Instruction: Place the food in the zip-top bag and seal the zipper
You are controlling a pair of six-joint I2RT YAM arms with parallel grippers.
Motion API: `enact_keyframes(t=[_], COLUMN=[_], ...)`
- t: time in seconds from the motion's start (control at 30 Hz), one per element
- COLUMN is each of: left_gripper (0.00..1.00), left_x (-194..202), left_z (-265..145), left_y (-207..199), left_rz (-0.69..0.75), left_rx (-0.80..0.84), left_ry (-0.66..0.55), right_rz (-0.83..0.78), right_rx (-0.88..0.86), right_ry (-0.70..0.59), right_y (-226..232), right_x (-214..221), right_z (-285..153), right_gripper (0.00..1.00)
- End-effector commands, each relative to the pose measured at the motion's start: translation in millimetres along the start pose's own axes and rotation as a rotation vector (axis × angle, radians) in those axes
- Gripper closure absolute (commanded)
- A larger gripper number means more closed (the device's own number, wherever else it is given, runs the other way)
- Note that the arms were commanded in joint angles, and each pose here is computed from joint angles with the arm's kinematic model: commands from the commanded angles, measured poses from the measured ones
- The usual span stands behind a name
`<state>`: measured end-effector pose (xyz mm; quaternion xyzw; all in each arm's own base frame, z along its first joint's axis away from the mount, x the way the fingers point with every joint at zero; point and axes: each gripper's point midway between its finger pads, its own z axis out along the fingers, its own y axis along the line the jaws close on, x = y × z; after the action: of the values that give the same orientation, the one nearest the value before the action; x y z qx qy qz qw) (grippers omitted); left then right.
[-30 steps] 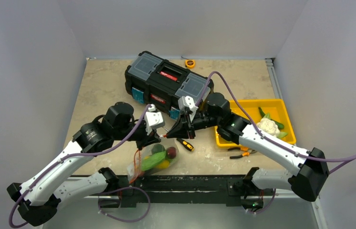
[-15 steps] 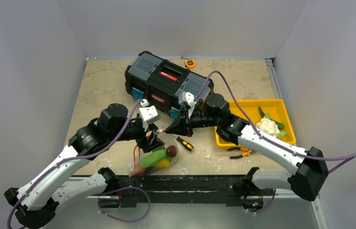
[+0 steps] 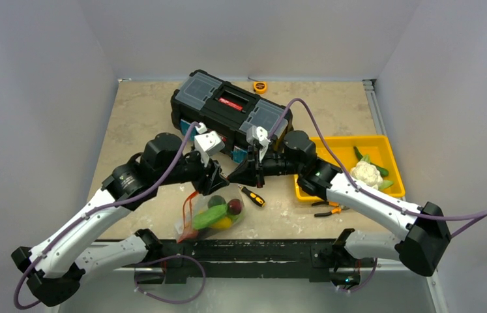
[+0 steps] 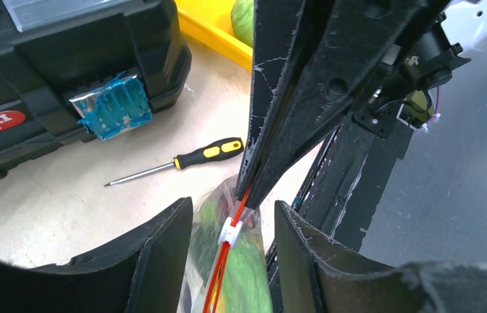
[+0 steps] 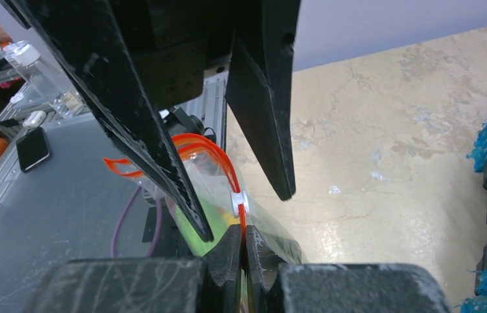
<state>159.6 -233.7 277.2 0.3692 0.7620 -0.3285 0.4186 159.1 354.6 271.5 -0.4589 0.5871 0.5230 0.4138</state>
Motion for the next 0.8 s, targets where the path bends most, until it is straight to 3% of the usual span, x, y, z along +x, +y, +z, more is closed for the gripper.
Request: enact_keyframes(t=[0.0,0.23,0.77], left_gripper=[0.52,0.59,1.0], left_x=[-12.6,-6.6,2.8], left_z=[-1.1,-2.3,-5.3], left_y=[-5.7,-5.6,-3.8], left_rz=[-0.011,-0.018,-0.018], left_rx=[0.025,0.024,0.011], left_ry=[-0.018,-0.007,0.022], right_rz=[-0.047,-0.051,0.007], right_rx=[-0.006,-0.004,0.1], right_ry=[-0.067,-0.075,-0.119], right_y=[8.4,10.1,-1.7], right_x=[-19.9,-21.6,-26.5], right_z=[-5.6,-7.7,-11.9], right_gripper=[1.0,1.0,1.0])
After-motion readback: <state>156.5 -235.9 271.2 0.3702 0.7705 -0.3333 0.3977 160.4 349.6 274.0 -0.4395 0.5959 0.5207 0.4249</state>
